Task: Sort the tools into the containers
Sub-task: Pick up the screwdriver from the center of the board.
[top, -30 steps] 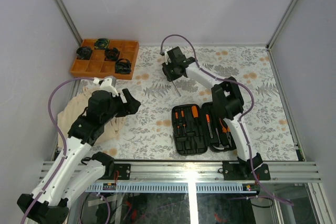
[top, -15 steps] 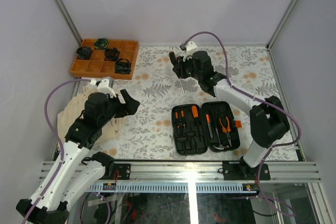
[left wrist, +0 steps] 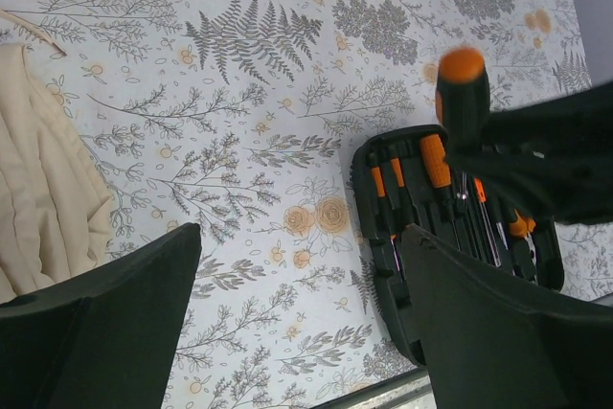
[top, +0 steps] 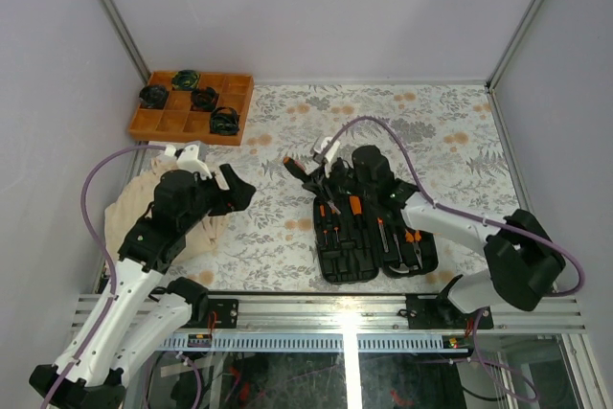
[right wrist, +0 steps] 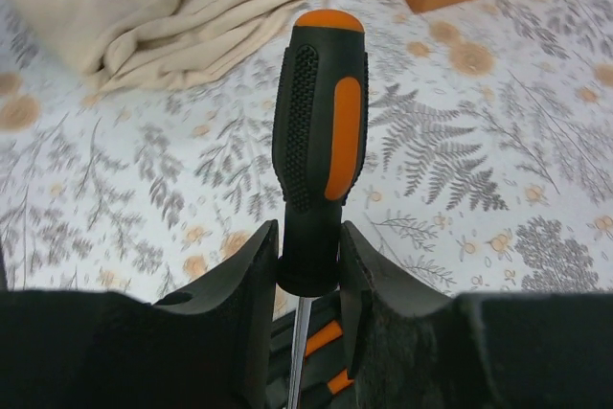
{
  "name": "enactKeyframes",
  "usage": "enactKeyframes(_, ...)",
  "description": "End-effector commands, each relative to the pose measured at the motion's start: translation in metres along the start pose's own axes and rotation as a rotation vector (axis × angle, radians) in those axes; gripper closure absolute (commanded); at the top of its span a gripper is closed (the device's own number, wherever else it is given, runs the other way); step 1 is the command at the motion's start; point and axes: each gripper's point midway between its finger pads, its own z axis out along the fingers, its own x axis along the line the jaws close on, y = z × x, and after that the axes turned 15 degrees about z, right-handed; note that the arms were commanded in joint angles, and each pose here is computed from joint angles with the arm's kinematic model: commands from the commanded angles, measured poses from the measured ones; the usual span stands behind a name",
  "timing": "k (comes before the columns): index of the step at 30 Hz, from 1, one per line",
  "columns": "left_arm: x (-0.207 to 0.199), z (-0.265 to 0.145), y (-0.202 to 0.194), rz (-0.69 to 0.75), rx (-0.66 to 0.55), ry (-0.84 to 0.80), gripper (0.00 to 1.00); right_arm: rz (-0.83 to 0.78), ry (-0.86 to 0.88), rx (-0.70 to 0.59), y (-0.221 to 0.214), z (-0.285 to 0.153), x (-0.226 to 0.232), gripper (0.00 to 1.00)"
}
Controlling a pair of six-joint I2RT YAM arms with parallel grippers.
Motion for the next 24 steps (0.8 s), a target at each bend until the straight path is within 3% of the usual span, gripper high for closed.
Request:
enactKeyframes(1, -0.008, 0.002, 0.012, -0.012, -0.048, -0.043, 0.15, -0.258, 0.195, -0.175, 0.018, -0.022, 0.042, 1.00)
enactKeyframes(5, -0.021, 0.003, 0.007, -0.039, -0.037, -0.119, 0.13, -0.468, 0.258, -0.238, 0.005, -0.039, 0.052, 1.00)
enactKeyframes(13, -0.039, -0.004, 0.009, -0.039, -0.022, -0.218, 0.13, -0.684, 0.359, 0.012, -0.037, -0.049, 0.052, 1.00)
enactKeyframes(24, -0.076, -0.017, 0.016, 0.003, -0.008, -0.429, 0.13, -0.901, 0.392, 0.123, -0.049, -0.053, 0.040, 1.00)
